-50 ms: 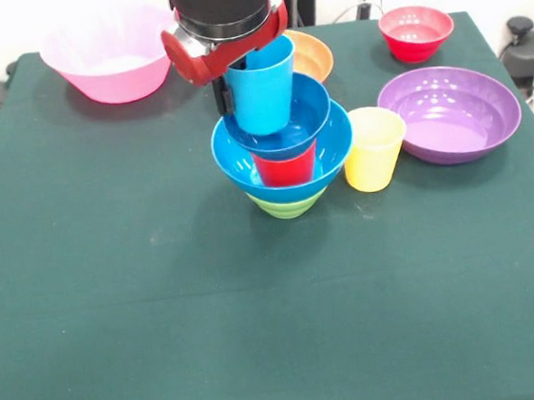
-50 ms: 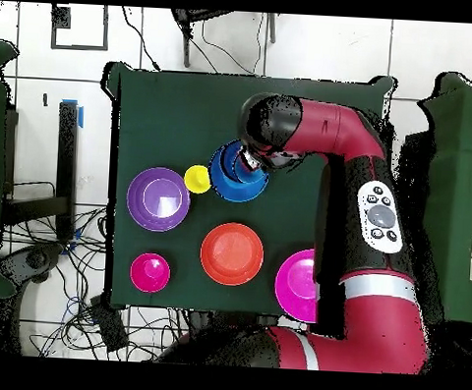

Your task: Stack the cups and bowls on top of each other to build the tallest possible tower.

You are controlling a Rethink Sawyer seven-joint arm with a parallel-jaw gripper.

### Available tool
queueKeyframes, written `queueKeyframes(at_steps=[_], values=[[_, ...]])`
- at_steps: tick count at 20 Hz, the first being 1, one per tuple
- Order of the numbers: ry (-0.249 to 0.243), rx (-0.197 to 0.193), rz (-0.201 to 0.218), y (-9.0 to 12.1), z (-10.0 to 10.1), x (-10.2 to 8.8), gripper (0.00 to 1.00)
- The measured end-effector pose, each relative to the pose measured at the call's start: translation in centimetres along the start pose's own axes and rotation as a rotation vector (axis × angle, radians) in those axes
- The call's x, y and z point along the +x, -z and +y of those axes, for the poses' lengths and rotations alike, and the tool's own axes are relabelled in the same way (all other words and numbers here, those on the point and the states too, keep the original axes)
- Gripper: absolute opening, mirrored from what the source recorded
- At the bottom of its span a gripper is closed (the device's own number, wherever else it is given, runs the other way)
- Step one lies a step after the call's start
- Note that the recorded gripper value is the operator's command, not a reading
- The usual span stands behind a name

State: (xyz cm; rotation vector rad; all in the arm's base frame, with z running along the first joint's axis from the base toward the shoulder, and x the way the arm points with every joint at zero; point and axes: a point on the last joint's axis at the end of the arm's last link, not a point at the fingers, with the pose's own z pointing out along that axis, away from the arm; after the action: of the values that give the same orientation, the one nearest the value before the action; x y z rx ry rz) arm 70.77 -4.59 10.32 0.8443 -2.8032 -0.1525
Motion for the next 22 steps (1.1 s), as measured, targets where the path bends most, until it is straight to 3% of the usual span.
queueKeyframes(at_steps=[9,22], values=[[0.010,-0.007,-0.040,-0.7,0.3,-0.3,0.00],[0.034,-0.025,-0.060,-0.7,1.6,-1.3,0.00]])
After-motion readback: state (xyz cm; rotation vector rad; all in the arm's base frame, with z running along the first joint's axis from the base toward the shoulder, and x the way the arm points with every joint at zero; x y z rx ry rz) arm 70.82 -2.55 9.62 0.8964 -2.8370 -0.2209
